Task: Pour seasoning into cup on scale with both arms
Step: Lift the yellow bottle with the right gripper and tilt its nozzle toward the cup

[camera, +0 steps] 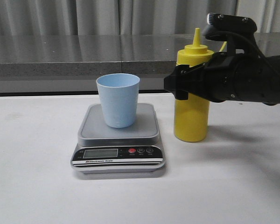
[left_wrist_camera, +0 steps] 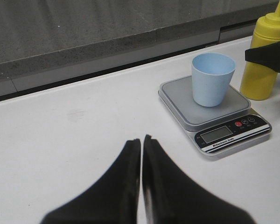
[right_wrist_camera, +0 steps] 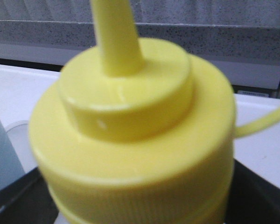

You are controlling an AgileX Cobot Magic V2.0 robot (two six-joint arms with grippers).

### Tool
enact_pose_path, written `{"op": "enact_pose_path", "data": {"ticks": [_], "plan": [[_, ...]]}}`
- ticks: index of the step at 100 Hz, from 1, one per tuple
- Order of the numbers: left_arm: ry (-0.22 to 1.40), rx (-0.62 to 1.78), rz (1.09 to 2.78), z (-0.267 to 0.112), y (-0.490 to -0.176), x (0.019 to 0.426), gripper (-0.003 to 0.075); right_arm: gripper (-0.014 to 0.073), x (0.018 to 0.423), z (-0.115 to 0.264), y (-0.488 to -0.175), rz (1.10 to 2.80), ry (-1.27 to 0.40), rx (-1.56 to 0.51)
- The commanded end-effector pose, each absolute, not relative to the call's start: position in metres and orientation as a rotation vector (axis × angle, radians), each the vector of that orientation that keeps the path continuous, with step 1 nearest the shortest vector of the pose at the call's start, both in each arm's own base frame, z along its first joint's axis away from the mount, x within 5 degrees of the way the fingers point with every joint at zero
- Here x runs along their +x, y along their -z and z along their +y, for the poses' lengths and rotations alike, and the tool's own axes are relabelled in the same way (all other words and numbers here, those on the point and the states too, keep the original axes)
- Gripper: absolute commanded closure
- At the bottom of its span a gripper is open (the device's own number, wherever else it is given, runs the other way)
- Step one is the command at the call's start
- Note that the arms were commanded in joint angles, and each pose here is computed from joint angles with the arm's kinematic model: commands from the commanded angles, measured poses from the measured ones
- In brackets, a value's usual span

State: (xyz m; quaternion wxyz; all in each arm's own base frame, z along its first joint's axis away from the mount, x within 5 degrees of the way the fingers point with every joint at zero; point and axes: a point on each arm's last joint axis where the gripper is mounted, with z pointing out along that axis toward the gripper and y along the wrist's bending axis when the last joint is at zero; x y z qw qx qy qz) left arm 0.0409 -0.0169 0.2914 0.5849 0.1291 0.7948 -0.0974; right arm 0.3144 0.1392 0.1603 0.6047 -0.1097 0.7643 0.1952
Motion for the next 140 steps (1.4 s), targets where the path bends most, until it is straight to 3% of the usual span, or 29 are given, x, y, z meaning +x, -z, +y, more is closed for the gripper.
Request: {"op": "enact_pose_path", "data": {"ticks": [1,20,49,65,101,140], "plan": [[0.241,0.264,1.763,-0.017,-0.306,0.043,0.0710,-0.0036,0.324,0.143,-0.186,1.620,-0.480,-0.233],[0.241,0.264,1.763,-0.017,-0.306,0.043,0.0710,0.0013,0.327,0.145,-0.186,1.619,-0.480,-0.233],[0.241,0.264,1.763,-0.017,-0.306,0.043,0.0710,0.0422,0.327,0.144,-0.186,1.625,-0.475,-0.231],[0.241,0.264,1.763,-0.017,-0.306,0.043,0.0710,0.0552,0.327,0.143,-0.196,1.575,-0.394,-0.300],[0.241,0.264,1.763,-0.017,-0.306,0.043,0.0710,0.0561,0.339,0.153,-0.258,1.444,0.013,-0.728],[0.241,0.264,1.763,-0.017,-0.306,0.043,0.0710,0.0561,0.353,0.169,-0.284,1.374,0.358,-1.329]]}}
